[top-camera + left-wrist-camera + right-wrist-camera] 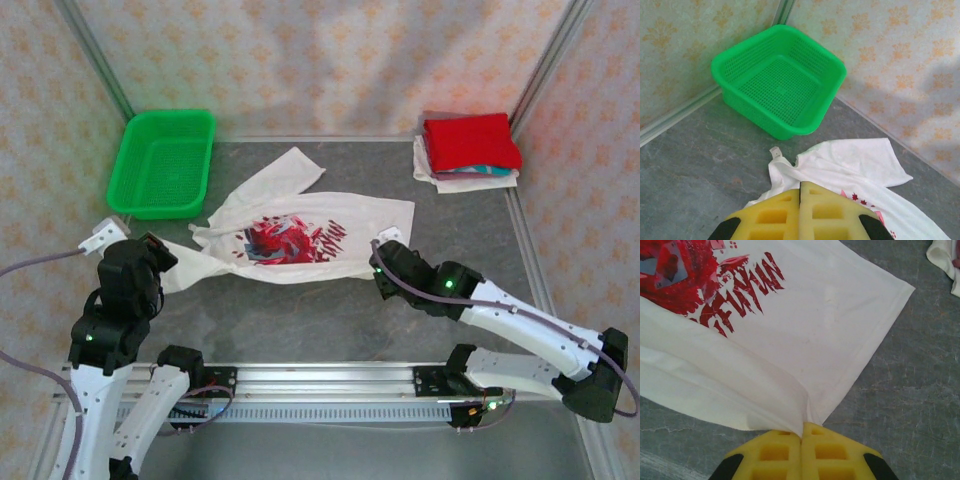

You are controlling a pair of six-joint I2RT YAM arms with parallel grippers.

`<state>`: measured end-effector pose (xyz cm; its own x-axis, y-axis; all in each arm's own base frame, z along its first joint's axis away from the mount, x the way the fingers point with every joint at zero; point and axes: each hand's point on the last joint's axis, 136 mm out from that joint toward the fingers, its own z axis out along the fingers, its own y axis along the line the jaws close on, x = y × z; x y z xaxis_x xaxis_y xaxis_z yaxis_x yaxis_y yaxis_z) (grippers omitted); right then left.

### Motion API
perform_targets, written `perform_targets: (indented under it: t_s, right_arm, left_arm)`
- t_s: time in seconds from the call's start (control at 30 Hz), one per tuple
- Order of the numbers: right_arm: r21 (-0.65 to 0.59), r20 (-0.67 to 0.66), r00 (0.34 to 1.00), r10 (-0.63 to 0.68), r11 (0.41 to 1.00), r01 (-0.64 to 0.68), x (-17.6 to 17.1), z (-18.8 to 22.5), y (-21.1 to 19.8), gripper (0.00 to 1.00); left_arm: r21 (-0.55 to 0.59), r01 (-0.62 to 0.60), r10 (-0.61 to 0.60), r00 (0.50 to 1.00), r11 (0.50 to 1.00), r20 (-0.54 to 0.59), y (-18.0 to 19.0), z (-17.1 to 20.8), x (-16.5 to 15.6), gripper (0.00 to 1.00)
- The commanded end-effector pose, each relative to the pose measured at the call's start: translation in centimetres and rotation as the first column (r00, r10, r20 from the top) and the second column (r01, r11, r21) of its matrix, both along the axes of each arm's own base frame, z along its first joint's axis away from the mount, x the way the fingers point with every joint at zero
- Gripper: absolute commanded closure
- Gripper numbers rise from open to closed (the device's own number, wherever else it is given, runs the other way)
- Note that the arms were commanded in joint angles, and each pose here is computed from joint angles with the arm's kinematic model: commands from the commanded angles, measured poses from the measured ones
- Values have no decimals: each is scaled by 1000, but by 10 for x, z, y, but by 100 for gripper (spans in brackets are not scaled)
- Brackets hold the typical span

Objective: Fold and stack the t-shirts

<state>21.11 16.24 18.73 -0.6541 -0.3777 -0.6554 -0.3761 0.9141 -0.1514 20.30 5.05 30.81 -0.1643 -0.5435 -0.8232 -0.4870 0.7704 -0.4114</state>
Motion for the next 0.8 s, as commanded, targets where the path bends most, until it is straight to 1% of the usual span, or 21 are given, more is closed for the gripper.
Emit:
perform_targets:
  t_s: [0.0, 0.1, 0.13, 0.23, 0.27, 0.3, 0.33, 0.37, 0.43, 0.47, 0.5, 0.53, 0.57, 0.63, 0.67, 0.7, 0.73, 0.77]
  right_arm:
    - [38, 62, 997, -52, 998, 49, 7, 16, -8, 100]
    - [52, 94, 995, -29, 998, 24, 8, 23, -8, 100]
    - [58, 83, 997, -5, 998, 0, 6, 22, -4, 100]
    - [86, 30, 999, 22, 996, -24, -3, 16, 1, 100]
    - [108, 7, 999, 45, 993, -45, -8, 13, 4, 96]
    - [142, -8, 998, 64, 988, -62, -13, 12, 8, 86]
    - [175, -9, 997, 70, 982, -68, -16, 14, 9, 74]
    - [203, 2, 998, 65, 977, -64, -18, 18, 8, 68]
    - [262, 54, 998, 40, 964, -53, -19, 36, 1, 61]
    - [289, 79, 996, 37, 956, -58, -21, 44, -1, 59]
    - [322, 111, 993, 35, 944, -69, -22, 56, -4, 55]
    - [354, 150, 988, 29, 932, -81, -23, 70, -7, 51]
    - [368, 174, 984, 22, 926, -86, -23, 77, -8, 49]
    - [377, 232, 973, -10, 923, -80, -18, 94, -13, 48]
    - [363, 258, 965, -36, 930, -62, -11, 100, -15, 47]
    - [337, 285, 956, -74, 941, -28, -1, 104, -17, 47]
    - [313, 305, 946, -110, 950, 10, 10, 107, -17, 47]
    - [291, 307, 942, -137, 956, 44, 22, 106, -14, 48]
  left_arm:
    - [14, 6, -6, 1000, 1000, 8, 1, -4, -5, 100]
    - [12, 26, -26, 999, 1000, 41, -2, 5, -3, 100]
    - [13, 35, -36, 999, 999, 33, -3, 4, -3, 100]
    - [16, 11, -10, 999, 1000, -39, 1, -8, -13, 100]
    - [14, 21, -21, 999, 1000, -48, 0, -8, -17, 100]
    - [-1, 25, -25, 999, 1000, -42, -1, -7, -22, 99]
    - [-22, 20, -21, 1000, 1000, -20, -1, -4, -29, 81]
    - [-42, 20, -20, 1000, 999, 10, -1, 0, -35, 66]
    - [-78, 51, -42, 992, 996, 121, -5, 17, -48, 75]
    - [-92, 57, -40, 984, 994, 175, -5, 27, -55, 75]
    - [-101, 57, -31, 971, 993, 236, -3, 38, -64, 74]
    - [-105, 57, -25, 959, 993, 284, -2, 49, -71, 74]
    - [-105, 59, -23, 949, 993, 315, -1, 57, -74, 78]
    - [-81, 98, -65, 939, 992, 339, -7, 73, -67, 78]
    - [-55, 123, -100, 946, 991, 308, -12, 74, -54, 75]
    - [-34, 135, -122, 960, 990, 251, -16, 70, -38, 74]
    - [-12, 172, -166, 968, 985, 185, -24, 64, -15, 74]
    - [20, 227, -228, 966, 974, 122, -34, 58, 9, 72]
